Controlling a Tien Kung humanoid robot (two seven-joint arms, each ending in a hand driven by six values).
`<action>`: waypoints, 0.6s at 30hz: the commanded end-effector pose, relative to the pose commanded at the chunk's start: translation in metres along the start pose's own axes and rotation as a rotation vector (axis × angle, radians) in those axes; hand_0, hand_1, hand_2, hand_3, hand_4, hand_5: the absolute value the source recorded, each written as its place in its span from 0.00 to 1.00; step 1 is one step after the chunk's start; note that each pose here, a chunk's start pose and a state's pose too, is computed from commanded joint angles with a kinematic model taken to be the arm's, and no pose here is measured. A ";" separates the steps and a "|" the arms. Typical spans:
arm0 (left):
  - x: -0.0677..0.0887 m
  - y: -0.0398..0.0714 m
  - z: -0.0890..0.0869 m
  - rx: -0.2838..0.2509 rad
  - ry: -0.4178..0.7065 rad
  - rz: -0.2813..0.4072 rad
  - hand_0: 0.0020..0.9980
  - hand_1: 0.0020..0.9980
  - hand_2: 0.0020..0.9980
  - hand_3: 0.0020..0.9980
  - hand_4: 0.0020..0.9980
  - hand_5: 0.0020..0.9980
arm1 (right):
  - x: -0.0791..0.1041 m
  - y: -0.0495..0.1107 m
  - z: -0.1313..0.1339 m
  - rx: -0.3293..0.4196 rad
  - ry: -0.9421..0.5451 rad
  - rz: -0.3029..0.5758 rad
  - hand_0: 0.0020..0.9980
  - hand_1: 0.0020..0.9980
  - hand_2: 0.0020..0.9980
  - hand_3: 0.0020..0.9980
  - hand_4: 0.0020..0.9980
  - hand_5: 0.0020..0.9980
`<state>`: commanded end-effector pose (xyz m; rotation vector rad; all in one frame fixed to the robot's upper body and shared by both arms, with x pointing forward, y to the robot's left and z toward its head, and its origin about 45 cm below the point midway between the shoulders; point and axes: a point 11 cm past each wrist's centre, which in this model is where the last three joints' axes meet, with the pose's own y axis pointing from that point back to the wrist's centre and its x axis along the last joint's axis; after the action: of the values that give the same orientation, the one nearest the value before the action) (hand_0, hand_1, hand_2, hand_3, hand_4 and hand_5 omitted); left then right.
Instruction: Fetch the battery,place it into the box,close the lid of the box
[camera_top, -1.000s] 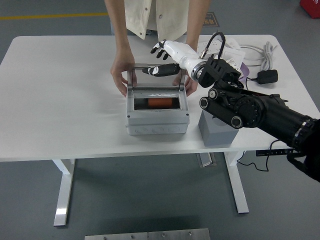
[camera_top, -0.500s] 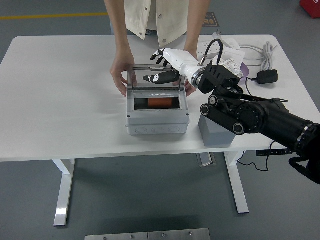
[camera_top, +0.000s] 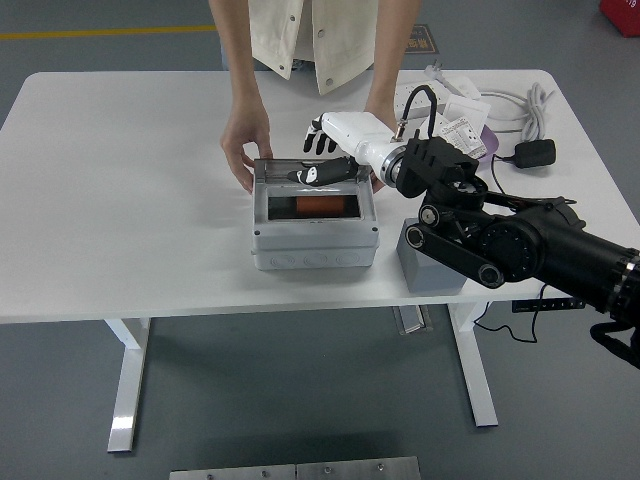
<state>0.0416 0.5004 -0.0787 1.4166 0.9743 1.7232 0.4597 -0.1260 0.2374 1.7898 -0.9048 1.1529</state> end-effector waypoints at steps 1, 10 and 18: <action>0.000 0.000 0.000 0.000 0.000 0.000 0.58 0.58 0.55 0.57 0.53 0.00 | -0.002 0.001 0.000 0.000 0.004 -0.007 0.40 0.43 0.45 0.48 0.87 0.61; 0.001 0.000 -0.002 0.002 0.003 0.001 0.58 0.58 0.55 0.57 0.53 0.00 | -0.005 0.008 -0.012 0.012 0.059 -0.058 0.39 0.42 0.44 0.47 0.86 0.60; 0.000 0.000 -0.003 0.005 0.001 0.000 0.58 0.58 0.55 0.57 0.53 0.00 | -0.004 0.014 -0.020 0.007 0.090 -0.110 0.39 0.43 0.44 0.49 0.85 0.62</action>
<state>0.0387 0.5002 -0.0791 1.4193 0.9802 1.7233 0.4390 -0.1133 0.2427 1.7558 -0.7414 1.1580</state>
